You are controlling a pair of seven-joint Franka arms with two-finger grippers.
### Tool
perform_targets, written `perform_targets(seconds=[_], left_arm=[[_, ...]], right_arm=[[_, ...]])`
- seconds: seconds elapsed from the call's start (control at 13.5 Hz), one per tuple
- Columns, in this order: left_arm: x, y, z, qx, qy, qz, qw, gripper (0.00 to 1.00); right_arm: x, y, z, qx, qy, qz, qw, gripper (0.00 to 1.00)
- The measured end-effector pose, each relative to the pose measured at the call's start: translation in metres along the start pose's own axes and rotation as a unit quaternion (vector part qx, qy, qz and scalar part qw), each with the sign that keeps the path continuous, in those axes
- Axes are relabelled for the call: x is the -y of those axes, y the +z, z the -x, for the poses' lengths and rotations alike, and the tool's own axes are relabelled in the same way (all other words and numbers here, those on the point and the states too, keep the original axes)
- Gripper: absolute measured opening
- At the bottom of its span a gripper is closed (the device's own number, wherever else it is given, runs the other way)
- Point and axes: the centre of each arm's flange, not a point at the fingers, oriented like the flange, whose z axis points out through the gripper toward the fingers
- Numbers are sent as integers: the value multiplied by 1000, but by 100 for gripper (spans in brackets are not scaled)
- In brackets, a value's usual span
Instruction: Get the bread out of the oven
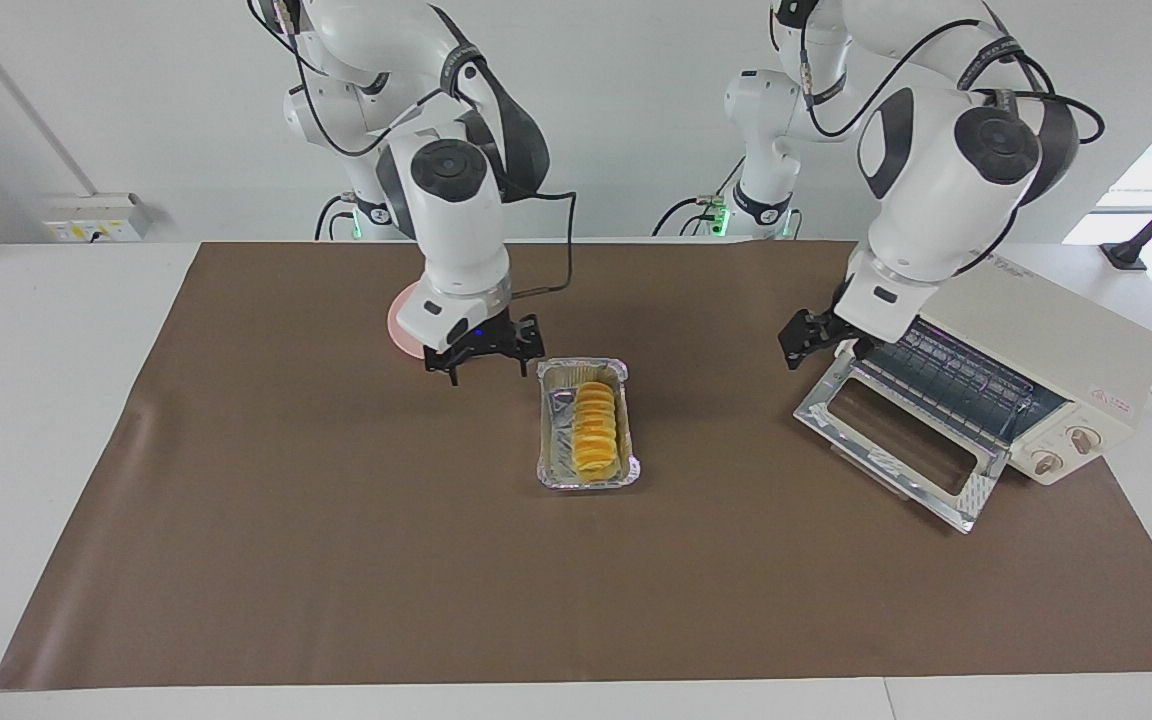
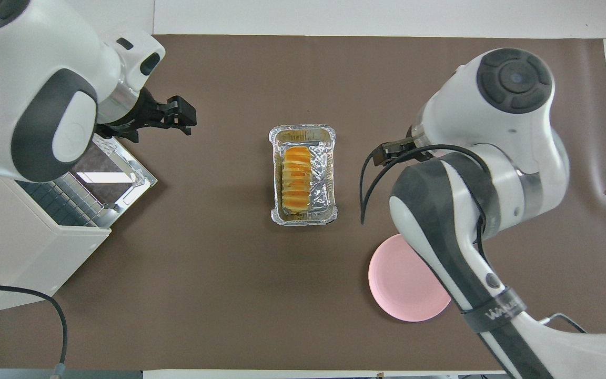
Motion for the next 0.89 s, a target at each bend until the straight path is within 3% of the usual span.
perform_targets(seconds=[0.22, 0.45, 0.82, 0.89], left_arm=[[69, -22, 9, 20, 54, -6, 998, 100], [117, -51, 46, 41, 76, 7, 996, 100], [111, -55, 78, 56, 88, 13, 994, 100], [113, -56, 78, 56, 86, 13, 995, 100]], right_arm=[[40, 40, -9, 8, 26, -3, 1000, 97], [35, 76, -20, 9, 49, -20, 999, 97], [28, 124, -7, 22, 79, -37, 996, 95], [27, 128, -5, 25, 84, -35, 996, 88]])
